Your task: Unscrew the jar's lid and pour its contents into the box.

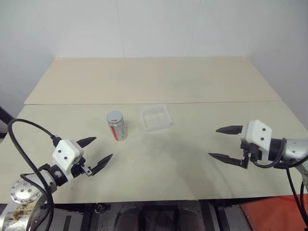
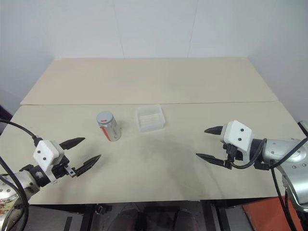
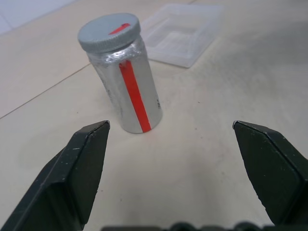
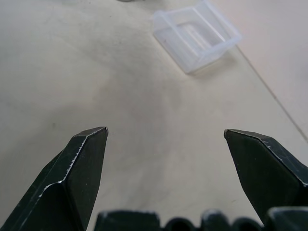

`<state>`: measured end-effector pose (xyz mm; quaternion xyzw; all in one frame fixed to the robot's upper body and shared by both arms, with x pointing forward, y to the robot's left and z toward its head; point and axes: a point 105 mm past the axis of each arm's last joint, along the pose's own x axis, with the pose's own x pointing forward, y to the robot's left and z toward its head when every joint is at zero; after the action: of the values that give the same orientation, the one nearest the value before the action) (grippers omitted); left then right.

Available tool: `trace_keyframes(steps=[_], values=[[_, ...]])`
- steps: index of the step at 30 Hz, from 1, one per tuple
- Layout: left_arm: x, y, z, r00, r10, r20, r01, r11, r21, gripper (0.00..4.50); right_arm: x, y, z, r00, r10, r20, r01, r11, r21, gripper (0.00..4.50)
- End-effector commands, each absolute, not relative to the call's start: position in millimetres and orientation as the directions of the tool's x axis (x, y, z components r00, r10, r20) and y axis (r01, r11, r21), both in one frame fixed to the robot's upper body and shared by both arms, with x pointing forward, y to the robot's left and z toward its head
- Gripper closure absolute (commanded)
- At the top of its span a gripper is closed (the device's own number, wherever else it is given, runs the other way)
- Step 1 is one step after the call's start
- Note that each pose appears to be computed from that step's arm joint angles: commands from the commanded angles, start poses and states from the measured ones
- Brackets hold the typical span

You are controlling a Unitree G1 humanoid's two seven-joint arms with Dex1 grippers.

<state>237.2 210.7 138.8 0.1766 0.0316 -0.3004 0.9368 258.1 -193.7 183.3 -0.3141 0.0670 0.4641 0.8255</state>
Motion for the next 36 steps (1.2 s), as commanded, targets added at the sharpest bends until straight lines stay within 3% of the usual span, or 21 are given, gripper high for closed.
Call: trace_keyframes(steps=[1, 12, 19, 24, 28, 36], values=[[234.8, 209.4, 146.4, 0.822, -0.551, -0.145, 0.564, 0.752, 0.341, 0.05, 258.5, -190.8, 190.5, 0.562, 0.734, -0.380, -0.797, 0.360, -0.484, 0.00], [240.8, 210.2, 145.4, 0.842, -0.529, -0.107, 0.531, 0.779, 0.334, 0.05, 259.1, -187.2, 189.0, 0.557, 0.748, -0.362, -0.799, 0.364, -0.478, 0.00], [260.2, 210.4, 139.6, 0.930, -0.361, 0.070, 0.335, 0.910, 0.243, 0.05, 263.7, -179.4, 184.6, 0.549, 0.767, -0.334, -0.804, 0.375, -0.461, 0.00], [261.1, 197.2, 127.7, 0.937, -0.335, 0.098, 0.307, 0.925, 0.223, 0.05, 266.8, -178.0, 184.8, 0.545, 0.771, -0.330, -0.806, 0.373, -0.460, 0.00], [273.6, 196.1, 123.4, 0.960, -0.230, 0.158, 0.191, 0.954, 0.233, 0.05, 268.0, -172.8, 185.4, 0.533, 0.778, -0.331, -0.810, 0.356, -0.467, 0.00], [285.4, 185.2, 112.9, 0.960, -0.202, 0.193, 0.164, 0.967, 0.194, 0.05, 268.3, -168.6, 189.7, 0.523, 0.786, -0.329, -0.808, 0.335, -0.485, 0.00]])
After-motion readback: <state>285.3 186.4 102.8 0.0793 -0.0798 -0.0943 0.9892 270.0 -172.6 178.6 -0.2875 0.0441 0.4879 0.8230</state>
